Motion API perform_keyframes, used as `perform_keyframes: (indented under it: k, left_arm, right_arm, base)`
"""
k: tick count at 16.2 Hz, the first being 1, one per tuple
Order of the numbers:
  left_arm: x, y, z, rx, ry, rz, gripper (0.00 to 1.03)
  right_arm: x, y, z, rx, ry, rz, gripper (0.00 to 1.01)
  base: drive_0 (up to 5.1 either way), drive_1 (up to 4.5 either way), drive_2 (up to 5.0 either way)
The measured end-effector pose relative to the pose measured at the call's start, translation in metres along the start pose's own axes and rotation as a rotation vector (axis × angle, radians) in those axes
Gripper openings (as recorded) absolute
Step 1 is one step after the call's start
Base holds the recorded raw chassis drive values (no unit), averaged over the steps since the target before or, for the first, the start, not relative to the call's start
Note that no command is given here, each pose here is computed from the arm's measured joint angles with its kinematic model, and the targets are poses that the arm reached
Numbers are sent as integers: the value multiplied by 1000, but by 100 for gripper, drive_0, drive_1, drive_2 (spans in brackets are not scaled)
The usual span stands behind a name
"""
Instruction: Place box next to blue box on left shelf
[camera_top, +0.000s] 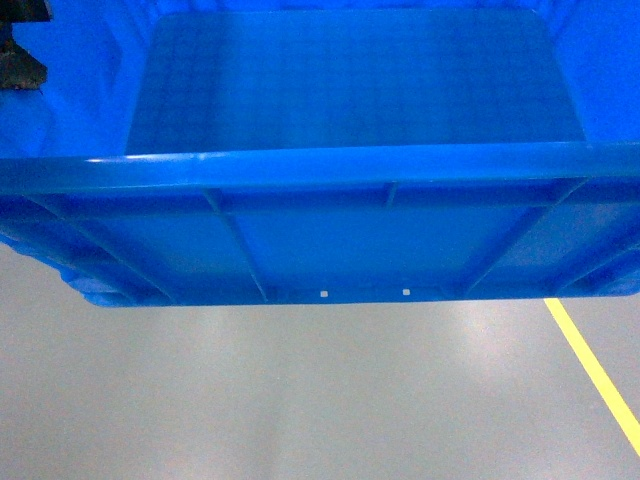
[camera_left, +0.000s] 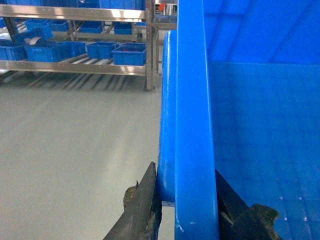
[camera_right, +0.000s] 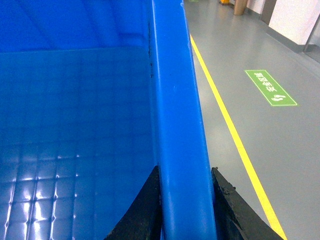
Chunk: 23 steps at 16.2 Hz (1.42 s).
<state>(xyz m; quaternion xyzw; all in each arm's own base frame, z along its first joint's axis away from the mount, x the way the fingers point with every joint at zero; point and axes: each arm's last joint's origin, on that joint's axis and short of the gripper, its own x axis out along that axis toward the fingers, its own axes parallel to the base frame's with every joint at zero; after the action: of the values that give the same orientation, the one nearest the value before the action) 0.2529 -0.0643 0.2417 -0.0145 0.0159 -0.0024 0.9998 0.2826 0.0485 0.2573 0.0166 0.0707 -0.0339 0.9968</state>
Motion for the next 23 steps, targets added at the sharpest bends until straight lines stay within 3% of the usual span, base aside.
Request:
perform_keyframes:
  k: [23]
  left_arm:
    - [0, 0, 0, 1, 1, 0, 18]
  right_arm:
    - [0, 0, 1, -4, -2, -1, 20]
  base:
    - [4, 423, -414]
